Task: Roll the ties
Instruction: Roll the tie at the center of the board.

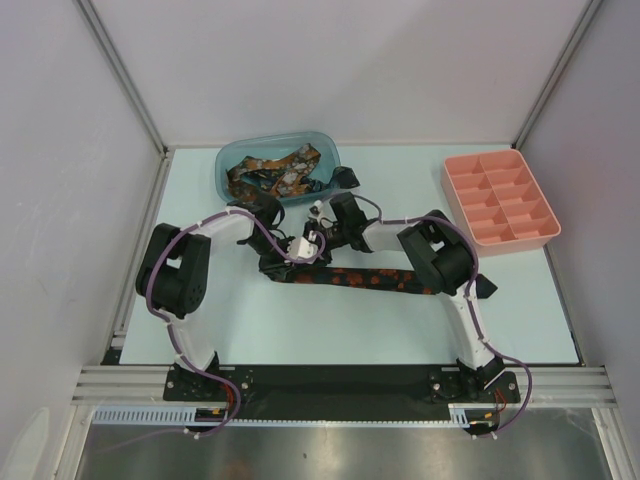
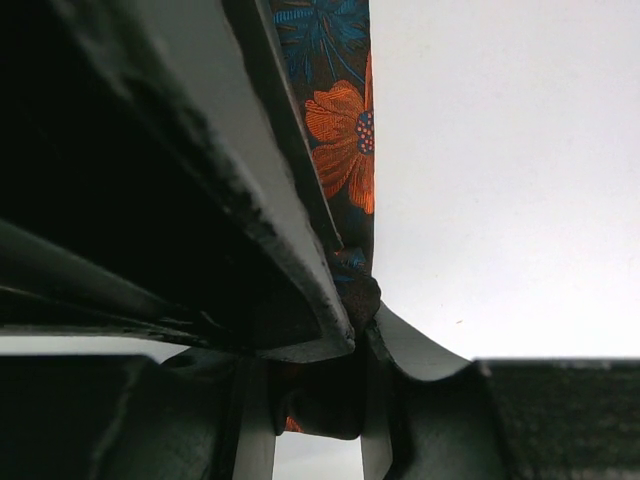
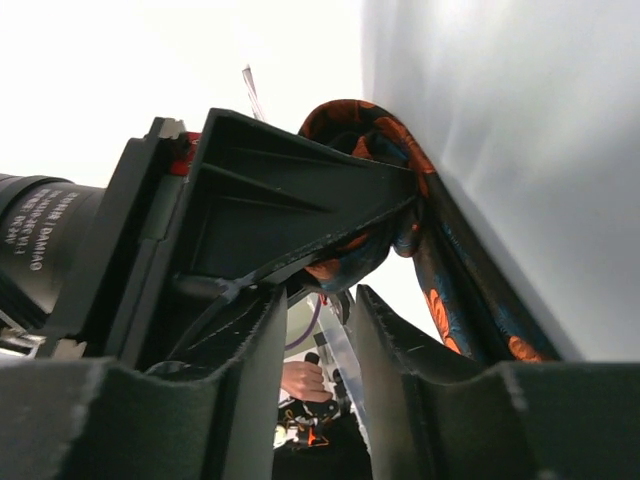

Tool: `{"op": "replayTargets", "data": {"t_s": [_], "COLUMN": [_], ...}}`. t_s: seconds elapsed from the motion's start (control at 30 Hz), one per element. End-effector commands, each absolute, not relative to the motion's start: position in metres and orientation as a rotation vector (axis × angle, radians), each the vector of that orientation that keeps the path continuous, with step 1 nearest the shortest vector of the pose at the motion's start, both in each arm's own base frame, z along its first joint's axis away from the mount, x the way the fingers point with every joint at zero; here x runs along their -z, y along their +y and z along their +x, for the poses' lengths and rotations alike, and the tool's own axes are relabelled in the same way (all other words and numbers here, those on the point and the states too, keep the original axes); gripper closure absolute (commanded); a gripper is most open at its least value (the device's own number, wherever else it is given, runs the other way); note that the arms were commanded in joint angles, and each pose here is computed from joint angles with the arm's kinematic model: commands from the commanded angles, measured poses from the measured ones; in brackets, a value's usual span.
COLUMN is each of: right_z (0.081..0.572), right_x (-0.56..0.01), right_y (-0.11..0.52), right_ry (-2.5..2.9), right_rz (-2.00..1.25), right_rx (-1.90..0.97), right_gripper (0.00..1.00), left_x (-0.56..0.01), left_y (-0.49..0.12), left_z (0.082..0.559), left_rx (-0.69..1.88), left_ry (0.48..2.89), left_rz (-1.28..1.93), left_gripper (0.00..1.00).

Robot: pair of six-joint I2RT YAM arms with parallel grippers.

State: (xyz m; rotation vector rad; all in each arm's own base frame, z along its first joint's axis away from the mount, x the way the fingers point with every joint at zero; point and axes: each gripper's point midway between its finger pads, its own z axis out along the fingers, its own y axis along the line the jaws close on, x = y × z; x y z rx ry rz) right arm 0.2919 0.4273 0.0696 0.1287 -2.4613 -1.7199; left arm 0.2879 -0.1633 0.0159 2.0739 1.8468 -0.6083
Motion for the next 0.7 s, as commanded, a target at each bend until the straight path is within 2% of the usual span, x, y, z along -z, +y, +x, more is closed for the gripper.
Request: {"op": "replayTargets", "data": {"t_s": [0.0,0.13,0.2,0.23,0.4,0.53,0.67], "right_z": [0.294,0.296,0.295,0.295,0.295,0.291,0.292], "right_x": [-0.068,-0.062,-0.058,-0.057,-0.049,-0.035,-0.027], "right_y": [0.442,0.444,0.444,0.443,0.434,0.418,0.405], "right_ry": [-2.470,-2.482,-2.486,-2.485,-2.518,-2.554,-2.595], "right_rz": [0.147,0.148,0.140,0.147,0.155,0.155,0.168], "right_rx": [1.775,1.763,1.751,1.749,1.707,1.618,1.570], "right_gripper": [0.60,0.60,0.64,0.67,1.00,1.00,1.00], "left_x": [-0.002,-0.002,-0.002,-0.002,-0.001,-0.003,-0.025], "left_y": [-0.152,-0.152,-0.152,-0.152,-0.152,-0.152,-0.155], "left_z": [0.286,0.286,0.286,0.286,0.286,0.287,0.304], "left_rx": [0.574,0.573,0.574,0.572,0.576,0.568,0.592], "left_ry": [1.900,1.900,1.901,1.899,1.905,1.905,1.913], "left_rz": [2.123,2.126,2.122,2.125,2.122,2.108,1.975], "left_gripper": [0.65,0.65,0.65,0.65,0.62,0.57,0.34]}}
